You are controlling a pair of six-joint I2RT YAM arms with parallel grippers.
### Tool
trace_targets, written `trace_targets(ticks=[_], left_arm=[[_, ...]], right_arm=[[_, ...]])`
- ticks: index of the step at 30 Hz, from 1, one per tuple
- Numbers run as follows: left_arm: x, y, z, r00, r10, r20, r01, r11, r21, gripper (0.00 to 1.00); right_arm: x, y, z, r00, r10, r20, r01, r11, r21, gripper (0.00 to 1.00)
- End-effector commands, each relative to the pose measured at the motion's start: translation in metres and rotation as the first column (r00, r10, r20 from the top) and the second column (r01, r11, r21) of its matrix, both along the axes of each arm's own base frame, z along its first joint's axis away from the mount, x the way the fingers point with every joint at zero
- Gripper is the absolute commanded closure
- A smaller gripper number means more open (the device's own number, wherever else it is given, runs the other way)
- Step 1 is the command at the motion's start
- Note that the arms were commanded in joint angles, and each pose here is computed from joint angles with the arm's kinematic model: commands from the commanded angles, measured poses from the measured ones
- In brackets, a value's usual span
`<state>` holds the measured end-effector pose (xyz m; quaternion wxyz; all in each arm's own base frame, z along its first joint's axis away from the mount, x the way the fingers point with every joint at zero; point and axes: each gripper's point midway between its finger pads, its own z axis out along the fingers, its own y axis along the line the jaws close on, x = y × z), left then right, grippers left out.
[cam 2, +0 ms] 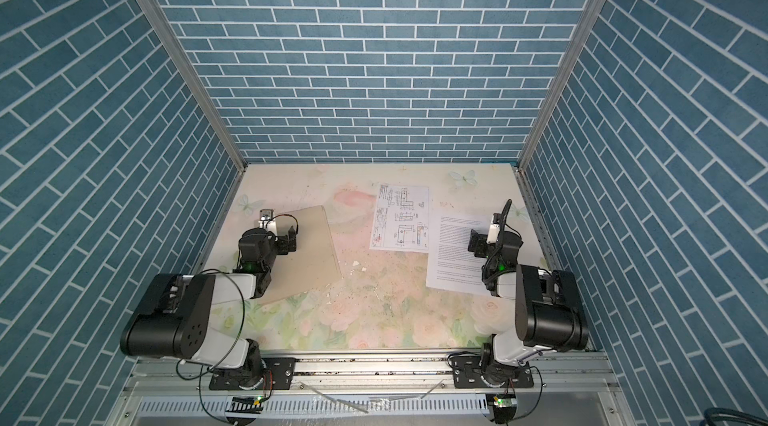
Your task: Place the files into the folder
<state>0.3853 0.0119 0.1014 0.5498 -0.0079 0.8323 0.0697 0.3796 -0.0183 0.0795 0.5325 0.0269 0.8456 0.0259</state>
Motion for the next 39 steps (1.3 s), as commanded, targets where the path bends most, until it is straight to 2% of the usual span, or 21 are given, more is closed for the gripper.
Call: trace_targets(ticks=[1, 4, 7, 10, 11, 13, 15, 19, 27, 31, 36, 39], left_arm=[[-0.007, 0.013, 0.035, 0.993, 0.110, -0.051, -0.113, 0.992, -0.060, 0.00], [-0.022, 0.012, 0.051, 0.986, 0.144, -0.078, -0.154, 0.977, -0.150, 0.00], [-0.039, 0.017, 0.056, 0.973, 0.212, -0.092, -0.228, 0.946, -0.230, 0.00], [-0.055, 0.025, 0.052, 0.947, 0.286, -0.143, -0.316, 0.910, -0.269, 0.00], [-0.060, 0.030, 0.049, 0.931, 0.324, -0.170, -0.360, 0.895, -0.265, 0.00], [-0.081, 0.047, 0.036, 0.860, 0.442, -0.255, -0.498, 0.838, -0.224, 0.00], [-0.090, 0.053, 0.025, 0.826, 0.475, -0.302, -0.539, 0.823, -0.178, 0.00], [-0.094, 0.052, 0.004, 0.792, 0.471, -0.389, -0.558, 0.817, -0.147, 0.00], [-0.091, 0.049, -0.019, 0.742, 0.444, -0.502, -0.568, 0.815, -0.119, 0.00], [-0.076, 0.028, -0.032, 0.789, 0.315, -0.527, -0.475, 0.857, -0.200, 0.00], [-0.068, 0.011, -0.049, 0.786, 0.212, -0.581, -0.419, 0.873, -0.248, 0.00], [-0.059, 0.006, -0.046, 0.787, 0.188, -0.588, -0.406, 0.875, -0.263, 0.00]], right_arm=[[0.003, -0.013, 0.044, 0.992, -0.113, -0.047, 0.116, 0.992, 0.053, 0.12], [-0.001, 0.006, 0.066, 0.996, -0.062, -0.064, 0.074, 0.975, 0.208, 0.20], [-0.001, 0.024, 0.081, 0.999, -0.039, -0.030, 0.048, 0.919, 0.392, 0.22], [-0.001, 0.043, 0.084, 0.999, -0.025, -0.025, 0.034, 0.855, 0.518, 0.23], [-0.001, 0.052, 0.086, 1.000, -0.003, -0.014, 0.010, 0.840, 0.543, 0.24], [0.000, 0.076, 0.086, 0.999, 0.041, -0.013, -0.025, 0.812, 0.583, 0.24], [0.000, 0.103, 0.084, 0.994, 0.105, -0.018, -0.072, 0.793, 0.605, 0.24], [0.003, 0.151, 0.068, 0.977, 0.204, -0.058, -0.122, 0.763, 0.635, 0.26], [0.012, 0.207, 0.052, 0.946, 0.305, -0.108, -0.165, 0.743, 0.649, 0.28], [0.013, 0.221, 0.048, 0.937, 0.326, -0.122, -0.174, 0.742, 0.648, 0.28], [0.011, 0.229, 0.042, 0.929, 0.338, -0.149, -0.166, 0.743, 0.649, 0.28], [0.008, 0.232, 0.039, 0.924, 0.344, -0.169, -0.160, 0.748, 0.645, 0.28]])
